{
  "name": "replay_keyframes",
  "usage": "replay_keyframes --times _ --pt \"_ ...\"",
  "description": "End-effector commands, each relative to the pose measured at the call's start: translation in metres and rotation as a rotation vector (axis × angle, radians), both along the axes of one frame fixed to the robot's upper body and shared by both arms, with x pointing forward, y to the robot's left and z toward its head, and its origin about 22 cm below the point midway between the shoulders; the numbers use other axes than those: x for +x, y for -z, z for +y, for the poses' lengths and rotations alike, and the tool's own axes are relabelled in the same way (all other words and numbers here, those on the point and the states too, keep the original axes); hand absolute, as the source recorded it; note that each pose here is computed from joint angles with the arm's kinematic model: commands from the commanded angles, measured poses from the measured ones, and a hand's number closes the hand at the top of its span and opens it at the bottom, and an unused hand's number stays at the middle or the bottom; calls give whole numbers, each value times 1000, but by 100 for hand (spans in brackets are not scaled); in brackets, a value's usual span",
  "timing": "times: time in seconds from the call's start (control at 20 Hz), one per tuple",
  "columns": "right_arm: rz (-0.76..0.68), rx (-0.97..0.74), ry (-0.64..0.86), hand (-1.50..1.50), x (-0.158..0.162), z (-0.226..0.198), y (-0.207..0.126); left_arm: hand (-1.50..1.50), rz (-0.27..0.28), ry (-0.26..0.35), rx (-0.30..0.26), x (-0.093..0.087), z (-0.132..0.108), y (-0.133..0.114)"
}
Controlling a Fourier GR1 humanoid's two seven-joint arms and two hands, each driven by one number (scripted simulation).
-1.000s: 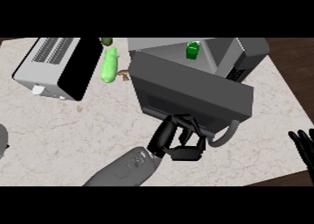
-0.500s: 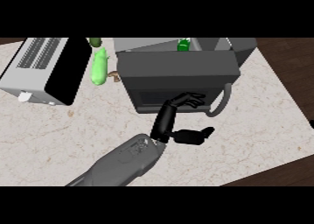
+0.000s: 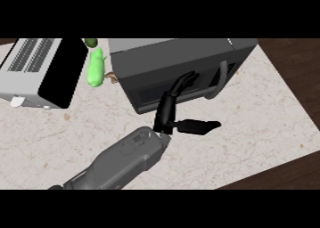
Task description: Pick up the milk, place it into the microwave and close the microwave
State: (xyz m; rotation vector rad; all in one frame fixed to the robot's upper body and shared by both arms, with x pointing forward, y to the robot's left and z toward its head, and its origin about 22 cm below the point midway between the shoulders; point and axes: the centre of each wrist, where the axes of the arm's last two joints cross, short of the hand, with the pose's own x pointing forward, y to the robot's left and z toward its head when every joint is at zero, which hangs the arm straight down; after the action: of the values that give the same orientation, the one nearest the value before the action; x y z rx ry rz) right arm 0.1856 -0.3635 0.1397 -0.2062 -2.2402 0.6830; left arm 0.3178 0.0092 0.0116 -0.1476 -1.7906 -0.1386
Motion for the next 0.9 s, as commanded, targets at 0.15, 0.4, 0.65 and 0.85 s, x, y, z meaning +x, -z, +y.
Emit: replay_keyframes --times 0.15,0.4,0.65,0.85 --pt "-52 -47 22 150 11 0 -16 -150 -7 -81 -45 18 -1 -18" --pt "-72 -69 31 150 17 -4 -28 -150 -13 -92 -51 20 -2 -19" --pt "-81 -67 27 150 24 -2 -29 -150 -24 -93 -56 19 -2 -15" --pt "-62 -60 43 150 28 -5 -27 -150 -33 -93 -64 21 0 -14"
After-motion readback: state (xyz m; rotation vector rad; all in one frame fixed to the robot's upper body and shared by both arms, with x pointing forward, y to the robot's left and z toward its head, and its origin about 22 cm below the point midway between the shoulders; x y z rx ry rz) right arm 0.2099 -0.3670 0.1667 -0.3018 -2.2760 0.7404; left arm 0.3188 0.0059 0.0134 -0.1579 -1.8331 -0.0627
